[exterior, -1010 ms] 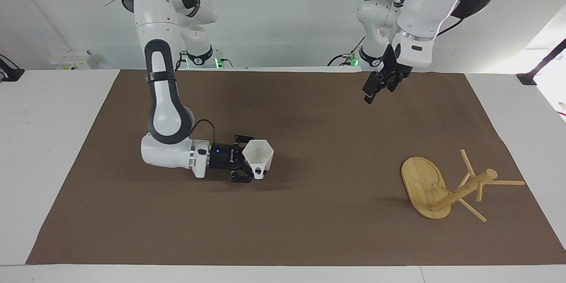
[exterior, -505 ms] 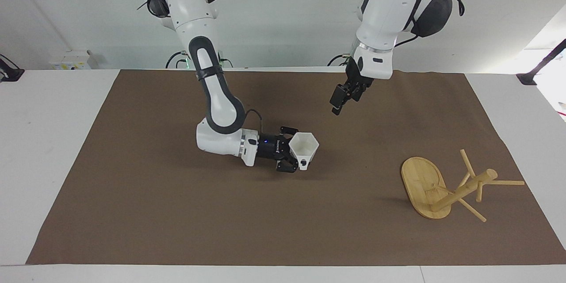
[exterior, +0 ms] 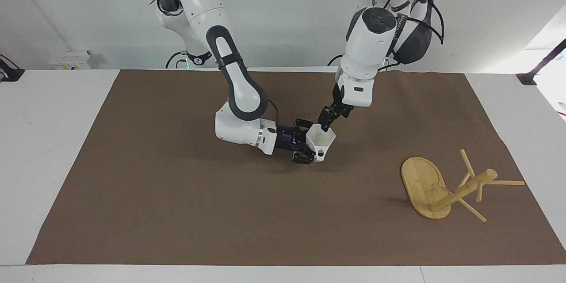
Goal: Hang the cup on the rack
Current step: 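Carry the mug with the right gripper while the left gripper grasps it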
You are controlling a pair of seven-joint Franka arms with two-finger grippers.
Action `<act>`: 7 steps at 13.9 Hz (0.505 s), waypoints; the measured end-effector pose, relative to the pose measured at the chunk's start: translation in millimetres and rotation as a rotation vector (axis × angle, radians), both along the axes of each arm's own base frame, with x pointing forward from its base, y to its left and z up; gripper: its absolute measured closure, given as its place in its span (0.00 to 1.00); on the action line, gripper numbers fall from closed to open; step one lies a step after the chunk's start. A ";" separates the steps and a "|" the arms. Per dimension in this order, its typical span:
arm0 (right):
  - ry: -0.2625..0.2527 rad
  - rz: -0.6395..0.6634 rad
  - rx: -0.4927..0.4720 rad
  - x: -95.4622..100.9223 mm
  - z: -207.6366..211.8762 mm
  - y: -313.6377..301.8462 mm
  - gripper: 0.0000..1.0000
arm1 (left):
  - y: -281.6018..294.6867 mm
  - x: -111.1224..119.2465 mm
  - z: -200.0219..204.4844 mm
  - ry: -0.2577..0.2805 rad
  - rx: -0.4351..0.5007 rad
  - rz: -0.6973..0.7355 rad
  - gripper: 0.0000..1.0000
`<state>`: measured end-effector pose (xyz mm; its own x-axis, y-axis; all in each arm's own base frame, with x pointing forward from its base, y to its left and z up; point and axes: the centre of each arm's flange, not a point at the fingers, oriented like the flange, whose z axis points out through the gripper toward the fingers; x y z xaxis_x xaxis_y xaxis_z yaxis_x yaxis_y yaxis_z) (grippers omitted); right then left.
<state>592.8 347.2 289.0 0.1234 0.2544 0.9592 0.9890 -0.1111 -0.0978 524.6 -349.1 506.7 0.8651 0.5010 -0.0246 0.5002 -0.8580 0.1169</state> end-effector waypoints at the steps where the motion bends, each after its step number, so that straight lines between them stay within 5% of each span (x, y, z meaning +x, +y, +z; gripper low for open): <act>1: -0.002 -0.002 -0.001 1.0 -0.1 -1.7 0.23 | 0.1 -0.8 -4.4 0.004 0.006 -0.029 0.09; 7: -0.008 -0.002 -0.002 1.5 -0.2 -2.6 0.23 | 3.1 -1.9 -21.2 0.009 0.020 -0.132 0.22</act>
